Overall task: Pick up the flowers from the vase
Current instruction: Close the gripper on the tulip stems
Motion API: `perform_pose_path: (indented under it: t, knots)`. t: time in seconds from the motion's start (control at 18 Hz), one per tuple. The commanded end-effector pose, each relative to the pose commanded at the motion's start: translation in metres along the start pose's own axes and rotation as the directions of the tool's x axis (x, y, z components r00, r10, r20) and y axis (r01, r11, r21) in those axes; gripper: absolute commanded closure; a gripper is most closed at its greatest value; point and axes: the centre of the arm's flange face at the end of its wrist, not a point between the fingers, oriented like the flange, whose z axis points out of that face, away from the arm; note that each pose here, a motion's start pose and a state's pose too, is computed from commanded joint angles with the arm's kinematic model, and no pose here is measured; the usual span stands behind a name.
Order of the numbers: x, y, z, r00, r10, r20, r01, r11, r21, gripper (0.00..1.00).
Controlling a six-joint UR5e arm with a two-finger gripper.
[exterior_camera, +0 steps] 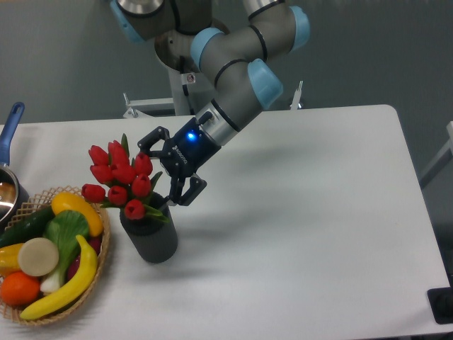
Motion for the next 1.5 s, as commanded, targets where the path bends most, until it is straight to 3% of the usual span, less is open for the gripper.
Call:
perform_pose_path:
  t: [0.67,1.0,1.5]
  knots:
    - [-0.004,0.004,0.0,0.989,0.148,0.008,-0.148,0.989,-0.011,0.0]
    - [0.004,0.021,-0.002,0.989,0.145,0.008,-0.144,0.987,-0.066,0.0]
    - [0.013,0.012,0.012,0.995,0.098,-0.022,-0.097,0.993,0.061,0.0]
